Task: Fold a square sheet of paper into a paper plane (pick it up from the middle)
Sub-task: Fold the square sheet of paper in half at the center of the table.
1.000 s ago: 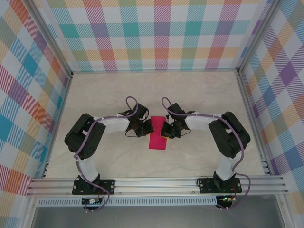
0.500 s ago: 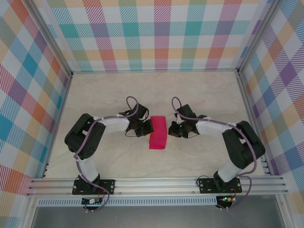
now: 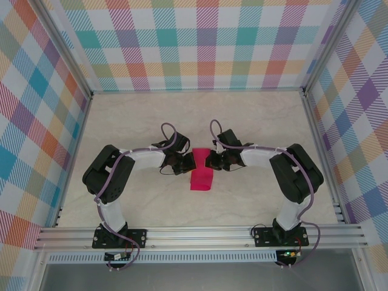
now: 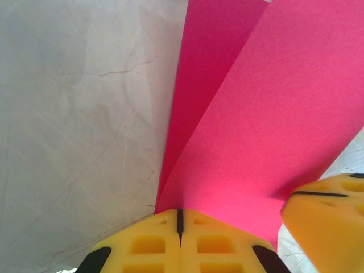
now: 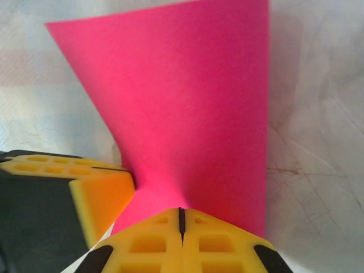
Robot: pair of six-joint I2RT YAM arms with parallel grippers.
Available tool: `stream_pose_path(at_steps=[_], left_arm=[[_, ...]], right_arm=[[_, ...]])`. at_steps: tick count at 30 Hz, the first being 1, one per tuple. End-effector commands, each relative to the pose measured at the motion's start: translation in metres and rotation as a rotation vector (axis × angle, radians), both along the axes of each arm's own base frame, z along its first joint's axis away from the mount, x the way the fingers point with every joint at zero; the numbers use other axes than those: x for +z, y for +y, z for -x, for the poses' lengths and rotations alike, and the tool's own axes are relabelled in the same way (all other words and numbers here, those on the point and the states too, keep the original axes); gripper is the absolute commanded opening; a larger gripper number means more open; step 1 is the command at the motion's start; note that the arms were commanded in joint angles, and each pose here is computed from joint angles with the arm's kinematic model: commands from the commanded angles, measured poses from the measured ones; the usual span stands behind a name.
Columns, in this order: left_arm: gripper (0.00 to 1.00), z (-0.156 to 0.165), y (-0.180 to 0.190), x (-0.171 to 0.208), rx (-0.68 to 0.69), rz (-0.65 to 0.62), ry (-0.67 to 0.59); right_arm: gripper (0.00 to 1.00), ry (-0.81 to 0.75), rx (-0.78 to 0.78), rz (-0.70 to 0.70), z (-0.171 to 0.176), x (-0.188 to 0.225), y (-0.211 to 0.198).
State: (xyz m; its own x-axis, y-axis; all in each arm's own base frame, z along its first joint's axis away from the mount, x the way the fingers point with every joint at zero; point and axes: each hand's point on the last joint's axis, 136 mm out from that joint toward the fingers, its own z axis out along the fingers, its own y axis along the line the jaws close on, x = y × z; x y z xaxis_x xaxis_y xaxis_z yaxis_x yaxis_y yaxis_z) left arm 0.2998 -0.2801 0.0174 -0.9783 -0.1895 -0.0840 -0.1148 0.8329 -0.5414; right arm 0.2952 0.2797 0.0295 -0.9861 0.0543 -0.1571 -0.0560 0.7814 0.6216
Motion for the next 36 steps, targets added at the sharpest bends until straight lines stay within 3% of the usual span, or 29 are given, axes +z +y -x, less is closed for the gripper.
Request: stream_pose_path(at_steps=[1, 7, 15, 24, 30, 36], left_arm=[[0.01, 0.039, 0.035, -0.054, -0.002, -0.205, 0.159], [0.01, 0.043, 0.04, -0.056, -0.004, -0.227, 0.171], [0.0, 0.046, 0.046, -0.06, 0.0, -0.245, 0.174], [0.0, 0.044, 0.043, -0.058, -0.009, -0.238, 0.164], [0.0, 0.043, 0.042, -0.058, -0.005, -0.236, 0.169], [0.0, 0.044, 0.043, -0.057, -0.009, -0.244, 0.175]], right_arm=[[0.0, -0.014, 0.0, 0.005, -0.007, -0.005, 0.004], [0.01, 0.018, -0.077, 0.09, -0.009, -0.033, -0.029], [0.01, -0.056, -0.151, 0.048, -0.022, -0.013, -0.049], [0.03, -0.231, -0.053, -0.125, -0.029, 0.052, -0.008], [0.02, -0.141, -0.027, -0.126, -0.046, 0.03, 0.012], [0.02, -0.11, -0.039, -0.065, -0.05, 0.011, 0.007]])
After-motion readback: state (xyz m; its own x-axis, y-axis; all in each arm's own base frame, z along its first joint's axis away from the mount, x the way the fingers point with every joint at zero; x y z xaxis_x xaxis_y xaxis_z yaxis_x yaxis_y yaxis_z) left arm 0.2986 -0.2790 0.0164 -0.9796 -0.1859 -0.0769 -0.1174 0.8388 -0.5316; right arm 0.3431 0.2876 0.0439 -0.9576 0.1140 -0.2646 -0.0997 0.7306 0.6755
